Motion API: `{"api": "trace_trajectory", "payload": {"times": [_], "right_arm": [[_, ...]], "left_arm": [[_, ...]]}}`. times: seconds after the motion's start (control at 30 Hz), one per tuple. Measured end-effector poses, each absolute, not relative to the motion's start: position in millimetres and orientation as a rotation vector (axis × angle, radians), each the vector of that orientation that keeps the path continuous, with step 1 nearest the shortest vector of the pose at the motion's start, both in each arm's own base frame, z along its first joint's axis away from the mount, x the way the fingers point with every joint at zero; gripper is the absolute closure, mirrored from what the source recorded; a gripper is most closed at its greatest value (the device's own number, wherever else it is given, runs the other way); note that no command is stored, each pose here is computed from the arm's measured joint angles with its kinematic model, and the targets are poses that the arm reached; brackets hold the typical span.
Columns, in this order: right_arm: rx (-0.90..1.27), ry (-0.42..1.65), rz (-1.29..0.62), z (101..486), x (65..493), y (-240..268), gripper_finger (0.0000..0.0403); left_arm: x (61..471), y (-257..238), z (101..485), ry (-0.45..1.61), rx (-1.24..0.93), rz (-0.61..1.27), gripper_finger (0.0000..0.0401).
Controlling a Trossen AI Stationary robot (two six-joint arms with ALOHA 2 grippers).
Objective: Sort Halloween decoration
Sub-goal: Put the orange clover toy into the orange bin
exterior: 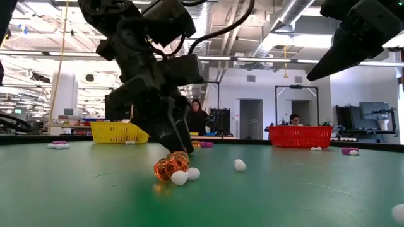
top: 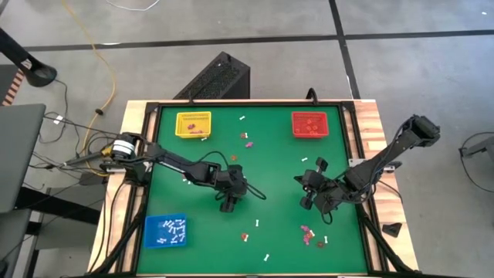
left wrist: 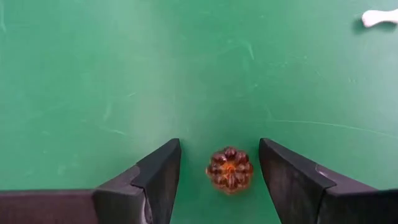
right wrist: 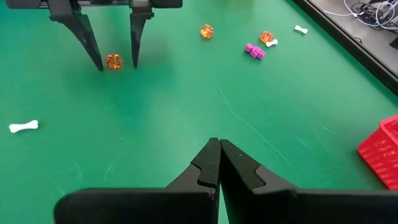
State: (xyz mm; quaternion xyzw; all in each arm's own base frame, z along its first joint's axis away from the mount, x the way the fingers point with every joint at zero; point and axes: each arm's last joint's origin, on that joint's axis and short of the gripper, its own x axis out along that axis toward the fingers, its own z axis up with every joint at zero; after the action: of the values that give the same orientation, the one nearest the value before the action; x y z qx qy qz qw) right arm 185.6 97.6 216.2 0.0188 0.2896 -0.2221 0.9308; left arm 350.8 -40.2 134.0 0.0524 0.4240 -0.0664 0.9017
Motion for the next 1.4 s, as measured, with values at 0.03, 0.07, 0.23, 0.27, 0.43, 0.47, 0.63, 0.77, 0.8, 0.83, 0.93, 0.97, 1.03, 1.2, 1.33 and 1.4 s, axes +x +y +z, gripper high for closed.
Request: {"api": "trace_trajectory", "payload": {"times": [0.03,0.07,0.23,0.27,0.43,0.47,0.63,0.77,0.8,0.83,0.93,0.97,1.03,1.2,1.33,1.4], "right_arm": [[0.039,0.592,-0.456,216.3,185.7,97.5,0.0369],[0.039,0.593,-0.456,216.2,185.7,97.4,0.0369],[0.038,0.594,-0.455,216.2,185.6,97.6,0.0369],[0.038,0.593,-0.455,216.2,185.6,97.6,0.0369],[0.039,0.593,-0.455,216.2,185.6,97.6,0.0369],[0.038,0.594,-0.455,216.1,185.6,97.6,0.0369],[0.038,0.594,-0.455,216.1,185.6,97.6,0.0369],[0.038,0.594,-0.455,216.1,185.6,97.6,0.0369],[0.038,0.594,-0.455,216.1,185.6,97.6,0.0369],[0.038,0.594,-0.455,216.1,185.6,97.6,0.0369],[0.038,0.594,-0.455,216.1,185.6,97.6,0.0369],[0.038,0.594,-0.455,216.1,185.6,97.6,0.0369],[0.038,0.594,-0.455,216.1,185.6,97.6,0.0369],[0.039,0.594,-0.455,216.1,185.6,97.6,0.0369],[0.039,0.594,-0.455,216.1,185.6,97.6,0.0369],[0.039,0.594,-0.455,216.1,185.6,97.6,0.0369]], "left_arm": [[350.2,-39.9,134.4,0.882,0.112,-0.132,0.0195],[349.4,-39.6,134.1,0.891,0.115,-0.131,0.0195],[347.5,-39.3,133.1,0.917,0.117,-0.135,0.0195],[347.5,-39.4,133.1,0.917,0.115,-0.139,0.0195],[346.1,-39.5,132.0,0.935,0.11,-0.154,0.0195],[346.0,-39.4,131.9,0.936,0.113,-0.156,0.0195],[344.2,-39.3,130.7,0.958,0.127,-0.165,0.0212],[342.6,-39.1,129.6,0.979,0.128,-0.167,0.0243],[342.5,-39.1,129.5,0.98,0.128,-0.167,0.0252],[342.4,-39.1,129.4,0.981,0.128,-0.168,0.0261],[342.3,-39.1,129.3,0.981,0.134,-0.171,0.0289],[342.3,-39.1,129.3,0.981,0.139,-0.174,0.0298],[342.3,-39.1,129.5,0.979,0.145,-0.177,0.0316],[342.6,-39.2,130.0,0.974,0.147,-0.178,0.0331],[349.2,-40.2,137.2,0.94,0.146,-0.206,0.0313],[353.7,-39.7,142.3,0.928,0.166,-0.214,0.0308]]}}
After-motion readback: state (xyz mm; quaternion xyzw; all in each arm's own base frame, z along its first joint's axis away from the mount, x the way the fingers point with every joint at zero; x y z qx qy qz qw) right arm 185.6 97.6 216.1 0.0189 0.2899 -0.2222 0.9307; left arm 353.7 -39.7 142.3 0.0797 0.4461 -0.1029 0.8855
